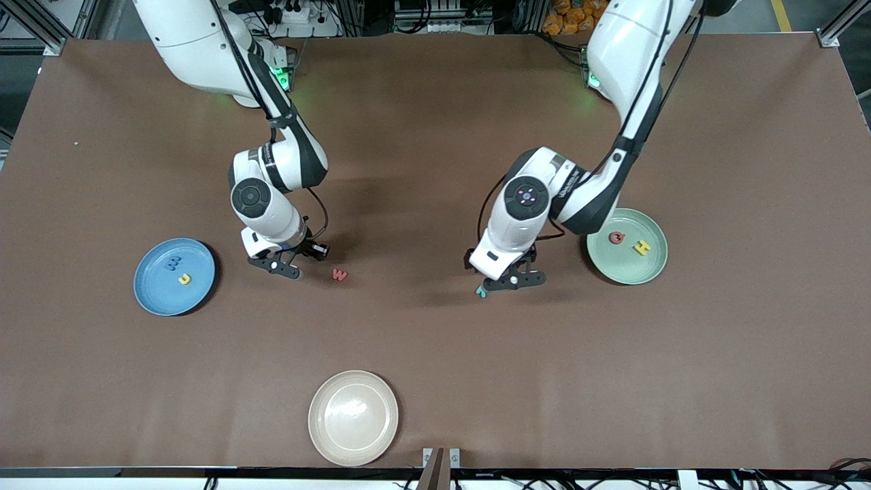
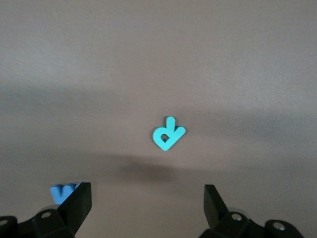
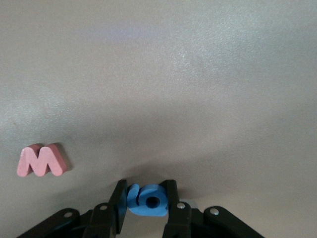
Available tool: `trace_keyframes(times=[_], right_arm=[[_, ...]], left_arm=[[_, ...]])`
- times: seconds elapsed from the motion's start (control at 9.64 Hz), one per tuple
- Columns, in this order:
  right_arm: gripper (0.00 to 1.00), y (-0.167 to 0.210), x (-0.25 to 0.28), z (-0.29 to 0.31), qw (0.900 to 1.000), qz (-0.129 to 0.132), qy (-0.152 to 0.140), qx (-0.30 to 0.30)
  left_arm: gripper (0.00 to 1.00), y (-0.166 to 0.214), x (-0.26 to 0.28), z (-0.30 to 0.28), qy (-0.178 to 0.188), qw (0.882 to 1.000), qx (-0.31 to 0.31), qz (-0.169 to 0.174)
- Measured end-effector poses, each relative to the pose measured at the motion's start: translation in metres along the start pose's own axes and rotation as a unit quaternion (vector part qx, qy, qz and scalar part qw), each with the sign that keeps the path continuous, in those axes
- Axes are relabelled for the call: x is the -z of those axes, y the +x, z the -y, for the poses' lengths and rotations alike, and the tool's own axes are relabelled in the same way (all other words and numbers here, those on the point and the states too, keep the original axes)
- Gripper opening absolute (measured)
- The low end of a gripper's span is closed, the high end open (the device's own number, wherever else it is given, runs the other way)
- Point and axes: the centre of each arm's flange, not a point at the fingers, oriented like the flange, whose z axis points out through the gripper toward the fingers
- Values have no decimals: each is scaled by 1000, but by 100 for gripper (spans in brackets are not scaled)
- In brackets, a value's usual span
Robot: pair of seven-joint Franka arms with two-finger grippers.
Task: Sort upper and lower case letters into plates
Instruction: 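Carry the blue g to the blue plate and release it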
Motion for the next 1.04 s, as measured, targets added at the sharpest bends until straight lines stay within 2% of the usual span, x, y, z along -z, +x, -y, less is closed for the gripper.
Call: trace_keyframes(times=[0.31, 0.52, 0.62, 0.73, 0.83, 1.04], right_arm=[[37, 23, 22, -27, 1000, 12, -1, 24], [37, 64, 42, -88, 998, 11, 5, 62], [37, 85, 48, -125, 996, 5, 5, 85], [37, 103, 52, -161, 994, -1, -1, 108], [37, 116, 57, -191, 991, -7, -13, 133], [37, 130, 65, -228, 986, -13, -43, 161]], left_arm=[[100, 4, -12, 10, 14, 1000, -19, 10], [100, 8, -31, 20, 23, 997, -72, 19], [100, 10, -33, 15, 27, 992, -123, 11], [100, 11, -30, 3, 26, 980, -197, -4], [100, 11, -25, -9, 18, 963, -268, -22], [100, 16, -21, -20, 7, 914, -403, -55]])
